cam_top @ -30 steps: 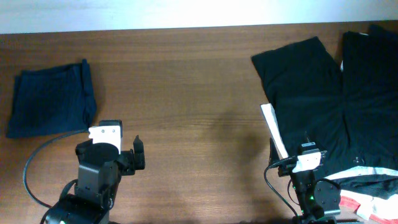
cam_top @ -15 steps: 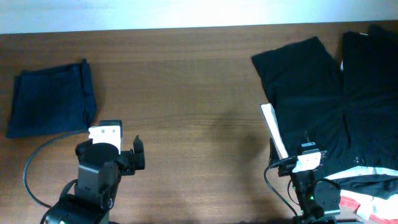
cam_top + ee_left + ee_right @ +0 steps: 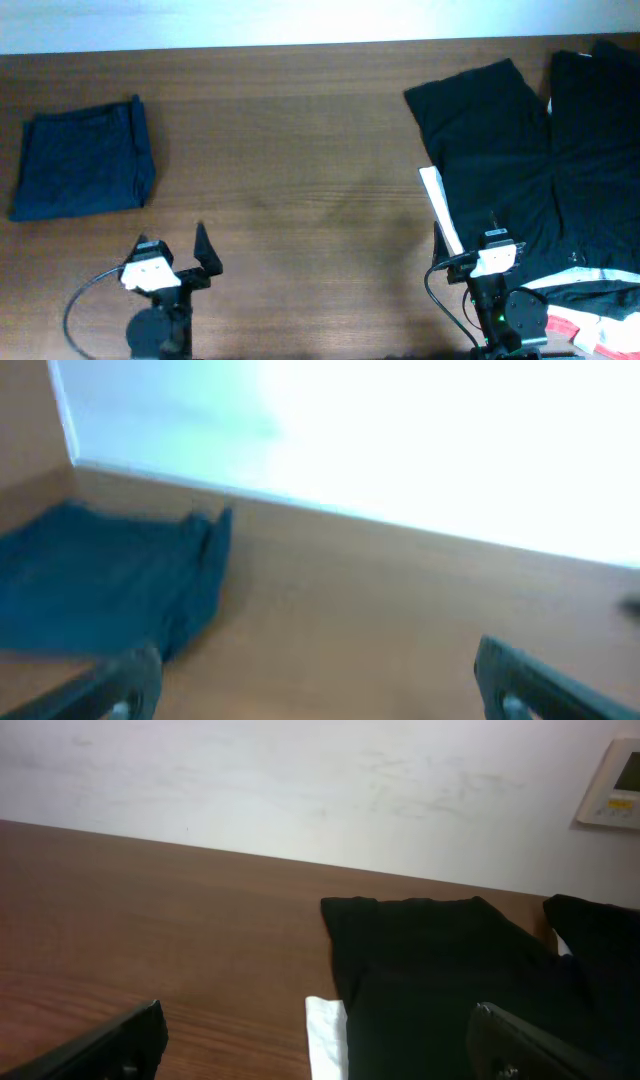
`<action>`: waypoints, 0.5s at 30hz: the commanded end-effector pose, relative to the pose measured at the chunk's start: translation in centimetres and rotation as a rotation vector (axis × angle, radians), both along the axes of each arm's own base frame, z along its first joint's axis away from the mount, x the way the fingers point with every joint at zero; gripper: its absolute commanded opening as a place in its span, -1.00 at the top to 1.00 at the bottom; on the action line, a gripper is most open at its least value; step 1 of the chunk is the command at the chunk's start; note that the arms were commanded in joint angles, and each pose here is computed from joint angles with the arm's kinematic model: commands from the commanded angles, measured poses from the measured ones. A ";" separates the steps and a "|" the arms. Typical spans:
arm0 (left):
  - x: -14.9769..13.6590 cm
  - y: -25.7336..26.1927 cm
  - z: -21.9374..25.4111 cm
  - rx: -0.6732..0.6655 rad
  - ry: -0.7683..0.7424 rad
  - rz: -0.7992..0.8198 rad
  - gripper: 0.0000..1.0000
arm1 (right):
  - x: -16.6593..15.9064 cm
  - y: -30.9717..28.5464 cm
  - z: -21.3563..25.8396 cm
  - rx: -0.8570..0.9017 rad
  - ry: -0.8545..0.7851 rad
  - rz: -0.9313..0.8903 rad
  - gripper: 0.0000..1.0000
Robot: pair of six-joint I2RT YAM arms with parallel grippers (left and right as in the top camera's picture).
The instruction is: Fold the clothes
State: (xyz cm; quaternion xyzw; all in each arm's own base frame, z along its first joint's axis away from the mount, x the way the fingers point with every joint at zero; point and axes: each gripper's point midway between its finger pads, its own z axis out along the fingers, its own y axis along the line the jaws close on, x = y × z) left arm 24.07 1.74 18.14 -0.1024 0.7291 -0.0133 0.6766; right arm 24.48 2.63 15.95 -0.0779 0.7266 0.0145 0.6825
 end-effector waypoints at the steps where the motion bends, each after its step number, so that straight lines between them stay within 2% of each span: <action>1: 0.6 -1.3 -1.6 0.068 -0.038 -0.084 -0.98 | 0.0 -0.1 -0.2 -0.007 0.002 -0.004 -0.97; 3: 0.5 -1.4 -2.4 0.092 0.000 -0.095 -0.98 | 0.0 -0.1 -0.2 -0.007 0.002 -0.004 -0.97; 15: 0.5 -1.8 -2.4 0.092 -0.002 -0.116 -0.99 | 0.0 -0.1 -0.2 -0.007 0.001 -0.004 -0.97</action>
